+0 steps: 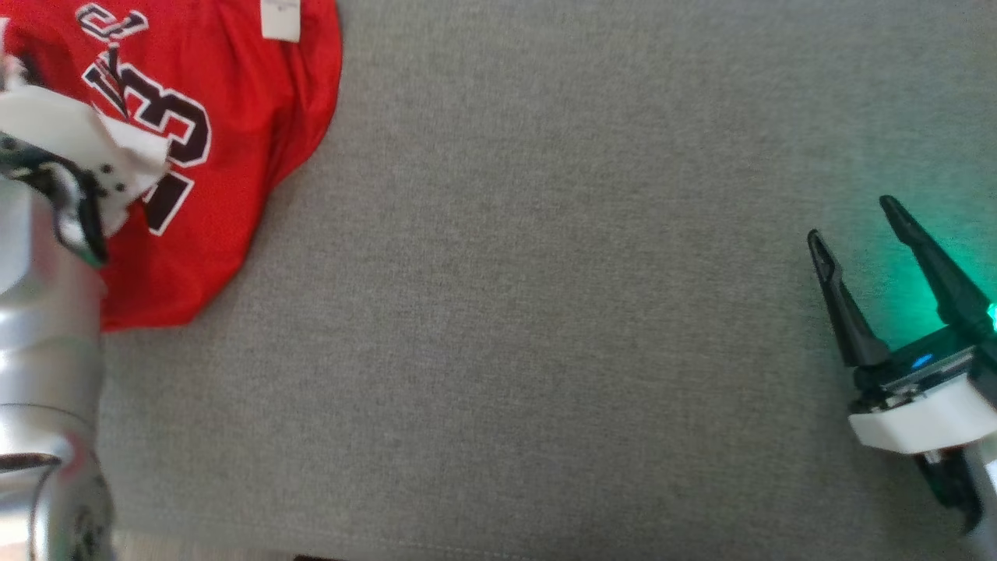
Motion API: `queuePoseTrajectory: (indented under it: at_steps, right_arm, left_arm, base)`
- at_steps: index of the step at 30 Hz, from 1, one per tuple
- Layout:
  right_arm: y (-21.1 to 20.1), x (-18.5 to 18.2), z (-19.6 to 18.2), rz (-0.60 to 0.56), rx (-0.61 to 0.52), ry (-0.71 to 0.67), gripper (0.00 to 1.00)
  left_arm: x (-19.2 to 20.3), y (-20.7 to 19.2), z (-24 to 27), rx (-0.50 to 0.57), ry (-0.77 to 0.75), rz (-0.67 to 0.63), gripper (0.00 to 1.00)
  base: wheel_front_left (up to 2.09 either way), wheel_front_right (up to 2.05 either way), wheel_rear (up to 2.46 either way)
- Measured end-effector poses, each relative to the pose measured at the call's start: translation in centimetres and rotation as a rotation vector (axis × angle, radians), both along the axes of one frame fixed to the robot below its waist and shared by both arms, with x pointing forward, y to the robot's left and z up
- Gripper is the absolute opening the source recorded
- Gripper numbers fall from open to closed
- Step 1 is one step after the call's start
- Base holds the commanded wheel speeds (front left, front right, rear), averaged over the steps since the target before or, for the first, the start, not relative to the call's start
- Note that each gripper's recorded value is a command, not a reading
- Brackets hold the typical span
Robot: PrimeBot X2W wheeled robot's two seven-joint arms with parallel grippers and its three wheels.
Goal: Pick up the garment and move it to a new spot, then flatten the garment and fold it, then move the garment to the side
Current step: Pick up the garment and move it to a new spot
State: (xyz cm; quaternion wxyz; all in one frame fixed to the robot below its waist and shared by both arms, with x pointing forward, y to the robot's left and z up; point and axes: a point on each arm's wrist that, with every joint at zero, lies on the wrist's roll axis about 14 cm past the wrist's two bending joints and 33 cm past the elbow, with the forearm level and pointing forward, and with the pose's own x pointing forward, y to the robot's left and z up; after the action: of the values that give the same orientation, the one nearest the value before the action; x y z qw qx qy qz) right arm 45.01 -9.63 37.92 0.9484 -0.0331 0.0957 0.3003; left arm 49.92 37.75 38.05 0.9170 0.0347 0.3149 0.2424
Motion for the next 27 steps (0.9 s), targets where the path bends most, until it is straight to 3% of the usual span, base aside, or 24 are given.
queuePoseTrajectory:
  at_steps: [6, 11, 19, 27]
  right_arm:
    - [0.3, -0.7, 3.6, -0.054, 0.046, -0.061, 1.0]
    - [0.0, -2.9, 6.8, -0.121, 0.092, -0.105, 1.0]
    - [-2.7, -9.0, 9.2, -0.263, 0.122, -0.122, 1.0]
    - [-6.6, -12.9, 11.9, -0.415, 0.133, -0.212, 1.0]
  left_arm:
    - [3.8, -0.3, 9.4, 0.127, -0.265, -0.152, 0.0]
    - [6.3, -4.9, 18.2, 0.199, -0.472, -0.351, 0.0]
    - [6.4, -16.1, 29.2, 0.26, -0.734, -0.672, 0.0]
    - [3.8, -29.3, 38.1, 0.268, -0.981, -0.956, 0.0]
  base:
    - [0.0, 0.0, 0.0]
    - [0.0, 0.0, 0.0]
    - [0.0, 0.0, 0.0]
    - [0.0, 0.0, 0.0]
